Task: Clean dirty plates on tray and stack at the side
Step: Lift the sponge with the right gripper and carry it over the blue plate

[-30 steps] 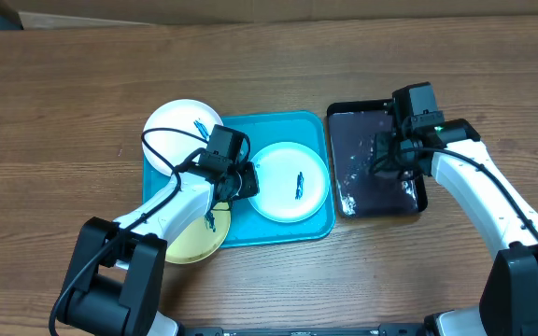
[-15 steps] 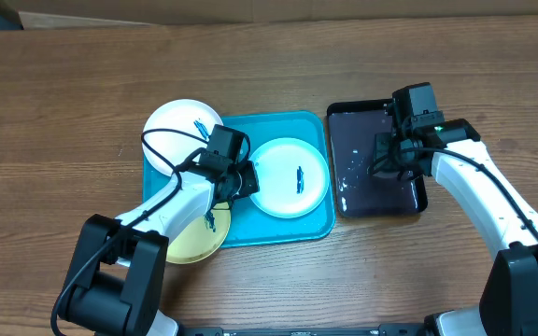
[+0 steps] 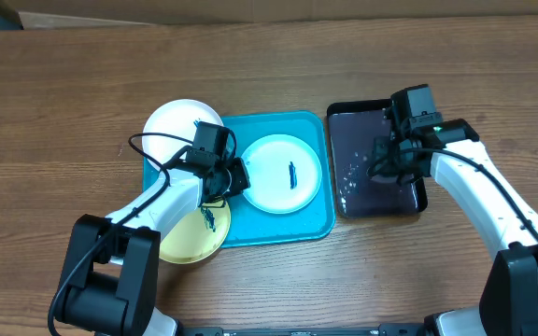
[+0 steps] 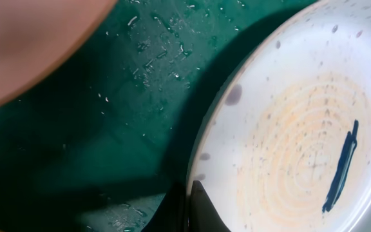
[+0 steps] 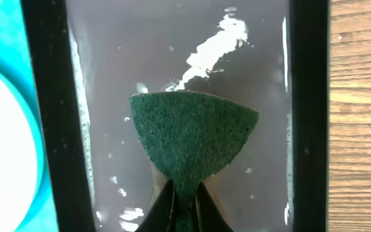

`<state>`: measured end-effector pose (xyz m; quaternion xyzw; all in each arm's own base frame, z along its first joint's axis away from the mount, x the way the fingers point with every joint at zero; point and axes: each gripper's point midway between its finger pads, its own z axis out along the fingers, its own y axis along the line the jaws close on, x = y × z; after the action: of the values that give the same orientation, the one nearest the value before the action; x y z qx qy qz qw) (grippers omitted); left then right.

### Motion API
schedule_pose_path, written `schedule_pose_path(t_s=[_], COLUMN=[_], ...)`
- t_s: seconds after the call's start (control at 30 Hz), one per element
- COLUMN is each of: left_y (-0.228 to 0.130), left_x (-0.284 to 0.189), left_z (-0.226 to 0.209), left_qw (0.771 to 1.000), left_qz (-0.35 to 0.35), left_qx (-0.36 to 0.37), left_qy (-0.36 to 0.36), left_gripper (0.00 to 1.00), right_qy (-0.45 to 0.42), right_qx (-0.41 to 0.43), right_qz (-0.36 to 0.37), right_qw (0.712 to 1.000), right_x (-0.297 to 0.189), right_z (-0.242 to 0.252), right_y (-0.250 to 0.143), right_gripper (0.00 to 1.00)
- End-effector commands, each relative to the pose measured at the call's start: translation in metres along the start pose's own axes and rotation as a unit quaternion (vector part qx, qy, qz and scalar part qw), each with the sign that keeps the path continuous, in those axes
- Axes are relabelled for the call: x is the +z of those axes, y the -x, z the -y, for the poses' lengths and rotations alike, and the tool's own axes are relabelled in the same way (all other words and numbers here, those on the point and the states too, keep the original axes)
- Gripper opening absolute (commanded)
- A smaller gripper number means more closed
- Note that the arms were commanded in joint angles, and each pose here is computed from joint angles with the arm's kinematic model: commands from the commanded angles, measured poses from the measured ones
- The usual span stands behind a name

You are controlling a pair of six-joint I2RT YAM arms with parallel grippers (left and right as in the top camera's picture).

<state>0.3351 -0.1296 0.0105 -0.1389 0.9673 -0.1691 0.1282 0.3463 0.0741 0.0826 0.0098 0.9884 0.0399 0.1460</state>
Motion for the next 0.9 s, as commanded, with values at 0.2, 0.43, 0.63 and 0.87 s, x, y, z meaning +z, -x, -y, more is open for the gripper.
schedule_pose_path(t_s=[0.2,0.43,0.63,0.87], left_y=[-0.001,-0.001,-0.001,0.0], left_x=[0.0,0.0,0.0,0.0], left_z=[-0.002,-0.002,-0.001,-0.001], left_qw=[1.0,1.0,1.0,1.0], left_qz=[-0.017,-0.017,-0.017,-0.016], left_qx=[-0.017,-0.017,-0.017,-0.016], left_qy=[-0.02,-0.02,-0.021,-0.021], left_gripper=[0.04,0.04,0.04,0.04], right_qy=[0.007,-0.001,0.002,0.068], right_qx=[-0.034,-0.034,-0.033,-0.041], right_qz=[0.012,0.017,0.048,0.058], right_qw=[0.999,0.999,0.998,0.995], right_x=[0.004,0.004,-0.012,-0.069], right_z=[-0.023,-0.02,-0.025,-0.06], right_y=[0.005,0.008,0.031,0.056], right_gripper=[0.04,0.04,0.04,0.04])
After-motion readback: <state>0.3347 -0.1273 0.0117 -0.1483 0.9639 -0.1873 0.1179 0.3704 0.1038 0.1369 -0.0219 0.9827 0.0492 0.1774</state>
